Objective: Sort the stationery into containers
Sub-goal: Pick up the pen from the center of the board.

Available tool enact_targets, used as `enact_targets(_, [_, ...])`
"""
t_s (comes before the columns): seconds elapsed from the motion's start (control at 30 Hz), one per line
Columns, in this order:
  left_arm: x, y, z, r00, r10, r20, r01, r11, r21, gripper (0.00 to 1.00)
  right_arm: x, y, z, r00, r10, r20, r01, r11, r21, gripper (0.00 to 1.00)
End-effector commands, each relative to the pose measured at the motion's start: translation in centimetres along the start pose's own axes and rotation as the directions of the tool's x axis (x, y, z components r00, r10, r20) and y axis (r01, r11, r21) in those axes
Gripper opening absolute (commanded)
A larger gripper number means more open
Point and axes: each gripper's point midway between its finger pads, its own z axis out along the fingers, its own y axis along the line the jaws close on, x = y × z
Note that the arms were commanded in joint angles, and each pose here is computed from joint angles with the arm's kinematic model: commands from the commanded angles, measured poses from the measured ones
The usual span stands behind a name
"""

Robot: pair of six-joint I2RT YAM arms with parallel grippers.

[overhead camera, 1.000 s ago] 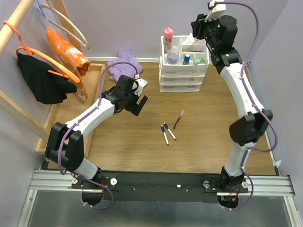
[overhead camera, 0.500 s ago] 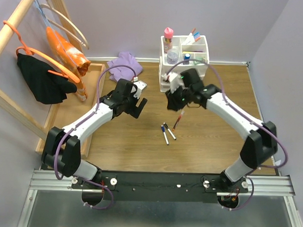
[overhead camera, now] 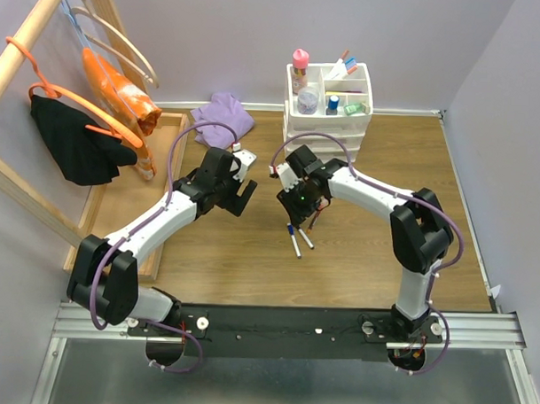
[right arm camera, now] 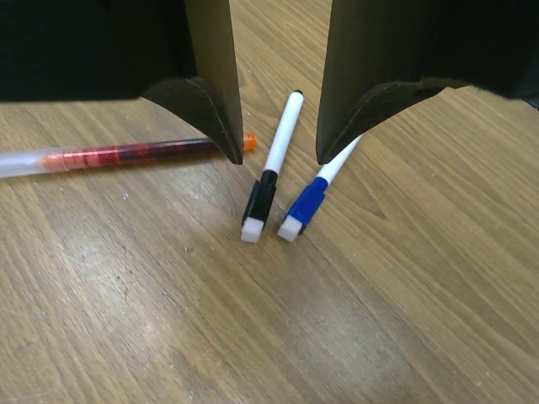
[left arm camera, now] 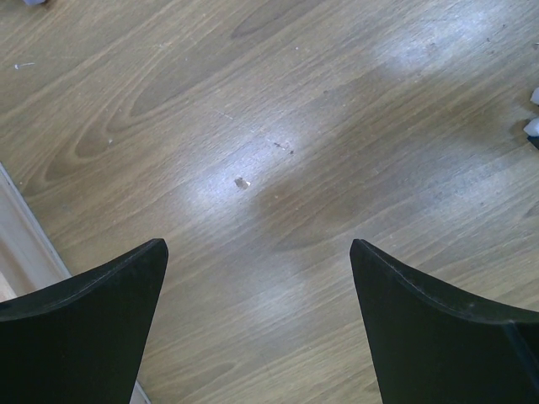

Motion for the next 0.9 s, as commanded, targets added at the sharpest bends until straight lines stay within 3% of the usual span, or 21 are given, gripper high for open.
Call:
enact_targets(0.0, [-0.3,0.6,-0.5,1.000,0.011,0.019,-0.010,0.999,-0.038,0.99,-0.8,-0.4,0.7,1.000,0.023,-0.013,-0.022,0.999,0.039,0.47])
enact_targets(0.4, [-0.1,0.7,-0.1,1.000,0.006,0.018,-0.006,0.999,-0.040,0.99,-0.4,-1.4,3.0,0.997,0.036,-0.062,-0.032,0.997,0.068,0.43])
enact_targets(0.67, [0.2,0.8,0.1,1.000,0.006,0.014,-0.005,0.999,-0.043,0.99,1.0,0.4,3.9,0.994,0.017,-0.108,-0.013,0.999,0.042,0.41])
enact_targets(0.87, [0.0,0.8,0.2,1.000,0.001,0.017,0.000,0.999,-0.044,0.99,1.9,-0.7,5.0,0.991,0.034,-0.131,-0.020,0.994,0.107,0.31])
